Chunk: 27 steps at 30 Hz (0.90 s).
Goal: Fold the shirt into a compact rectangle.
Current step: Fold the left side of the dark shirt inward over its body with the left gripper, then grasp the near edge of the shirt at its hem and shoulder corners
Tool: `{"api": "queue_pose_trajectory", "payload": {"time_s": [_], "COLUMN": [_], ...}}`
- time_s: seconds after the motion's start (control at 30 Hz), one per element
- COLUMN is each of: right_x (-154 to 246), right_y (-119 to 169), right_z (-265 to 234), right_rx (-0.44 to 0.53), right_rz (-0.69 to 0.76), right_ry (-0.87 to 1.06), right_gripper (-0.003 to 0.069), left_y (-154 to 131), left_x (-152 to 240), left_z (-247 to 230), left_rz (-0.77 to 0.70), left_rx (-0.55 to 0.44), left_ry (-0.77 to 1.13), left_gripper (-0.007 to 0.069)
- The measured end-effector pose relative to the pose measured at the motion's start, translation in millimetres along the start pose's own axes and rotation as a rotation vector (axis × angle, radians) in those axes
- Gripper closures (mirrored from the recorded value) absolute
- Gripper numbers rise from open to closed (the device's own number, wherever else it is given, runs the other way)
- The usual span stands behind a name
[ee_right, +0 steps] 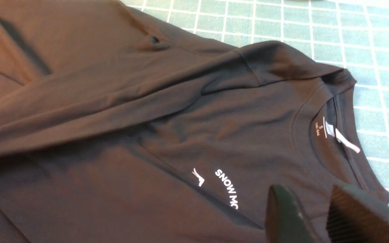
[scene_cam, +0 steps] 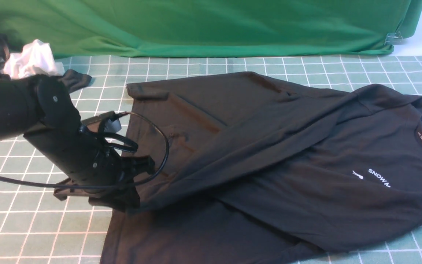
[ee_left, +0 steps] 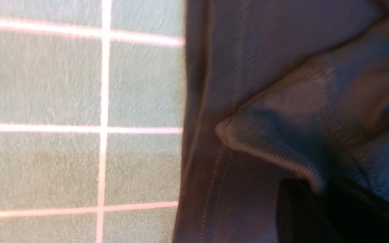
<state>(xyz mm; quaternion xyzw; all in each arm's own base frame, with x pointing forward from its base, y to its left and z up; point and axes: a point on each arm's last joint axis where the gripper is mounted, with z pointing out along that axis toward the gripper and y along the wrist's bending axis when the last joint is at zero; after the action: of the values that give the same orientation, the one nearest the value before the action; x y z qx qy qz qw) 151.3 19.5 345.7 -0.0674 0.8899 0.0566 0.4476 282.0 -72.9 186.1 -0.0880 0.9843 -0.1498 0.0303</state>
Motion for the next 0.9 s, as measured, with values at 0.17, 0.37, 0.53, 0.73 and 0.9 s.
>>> {"api": "queue_pose_trajectory", "payload": {"time_s": [0.17, 0.37, 0.53, 0.73, 0.9], "right_x": [0, 0, 0, 0, 0], "right_y": [0, 0, 0, 0, 0], "right_z": [0, 0, 0, 0, 2], "right_rx": [0.0, 0.0, 0.0, 0.0, -0.002], "right_rz": [0.0, 0.0, 0.0, 0.0, 0.003], "right_ry": [0.0, 0.0, 0.0, 0.0, 0.007], "right_gripper": [0.0462, 0.0462, 0.0461, 0.0461, 0.0461], "left_y": [-4, -8, 1, 23, 21], "left_x": [2, 16, 41, 69, 77], "left_z": [-11, -37, -40, -9, 2], "left_rz": [0.006, 0.058, 0.054, 0.015, 0.022], "left_rx": [0.01, 0.018, -0.018, -0.122, -0.103], "left_ry": [-0.001, 0.035, 0.116, 0.18, 0.162], "left_gripper": [0.0333, 0.0172, 0.0154, 0.0196, 0.0231]}}
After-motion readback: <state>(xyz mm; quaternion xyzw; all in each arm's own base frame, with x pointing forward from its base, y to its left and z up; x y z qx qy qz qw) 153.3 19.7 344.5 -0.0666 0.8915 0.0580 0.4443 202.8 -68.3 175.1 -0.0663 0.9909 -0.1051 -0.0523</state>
